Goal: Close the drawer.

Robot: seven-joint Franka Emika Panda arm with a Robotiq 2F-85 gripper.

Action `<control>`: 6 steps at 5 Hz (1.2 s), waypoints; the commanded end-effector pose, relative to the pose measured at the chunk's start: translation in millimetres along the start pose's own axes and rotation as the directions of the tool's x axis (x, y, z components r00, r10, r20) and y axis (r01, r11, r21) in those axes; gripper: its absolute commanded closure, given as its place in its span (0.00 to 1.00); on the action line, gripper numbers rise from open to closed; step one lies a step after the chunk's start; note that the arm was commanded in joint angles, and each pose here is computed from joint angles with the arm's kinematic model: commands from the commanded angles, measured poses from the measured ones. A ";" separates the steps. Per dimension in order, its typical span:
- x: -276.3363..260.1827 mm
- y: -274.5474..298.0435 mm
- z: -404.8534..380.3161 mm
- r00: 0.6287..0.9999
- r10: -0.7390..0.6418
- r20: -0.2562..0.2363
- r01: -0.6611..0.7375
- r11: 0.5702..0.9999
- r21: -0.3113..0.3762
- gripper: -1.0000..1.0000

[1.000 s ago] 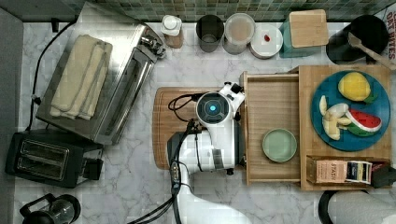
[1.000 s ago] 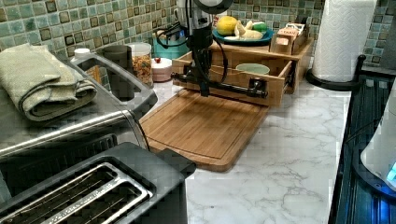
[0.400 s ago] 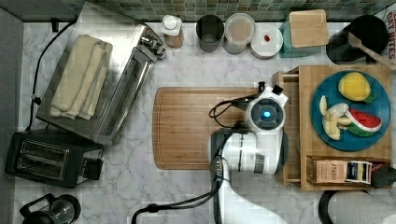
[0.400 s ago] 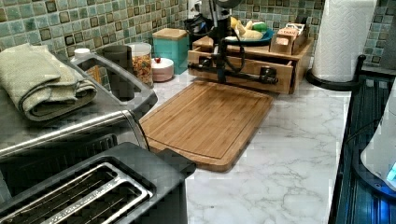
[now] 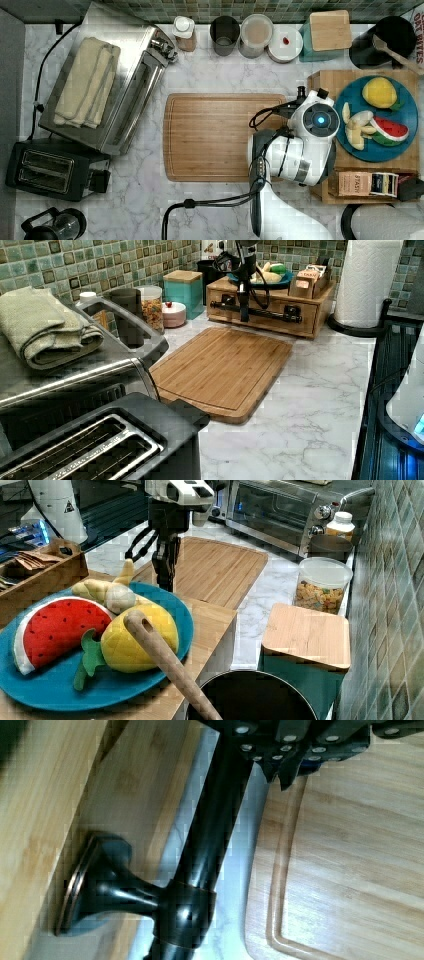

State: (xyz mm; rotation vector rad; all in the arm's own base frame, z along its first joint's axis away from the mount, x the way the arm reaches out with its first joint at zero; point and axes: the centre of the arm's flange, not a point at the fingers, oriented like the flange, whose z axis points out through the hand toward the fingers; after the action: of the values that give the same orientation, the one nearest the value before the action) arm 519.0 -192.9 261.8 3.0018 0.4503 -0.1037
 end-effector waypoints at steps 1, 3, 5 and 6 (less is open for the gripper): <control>-101.5 146.0 2.5 0.961 0.267 0.071 -0.264 0.963 -0.050 1.00; -101.5 146.0 2.5 0.961 0.266 0.071 -0.263 0.963 -0.050 1.00; -101.5 145.9 2.6 0.961 0.266 0.071 -0.263 0.963 -0.050 1.00; -101.5 146.0 2.5 0.961 0.266 0.071 -0.263 0.963 -0.050 1.00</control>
State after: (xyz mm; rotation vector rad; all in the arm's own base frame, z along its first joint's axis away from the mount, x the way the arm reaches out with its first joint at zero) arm 529.0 -194.0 262.1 3.0156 0.4530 -0.1913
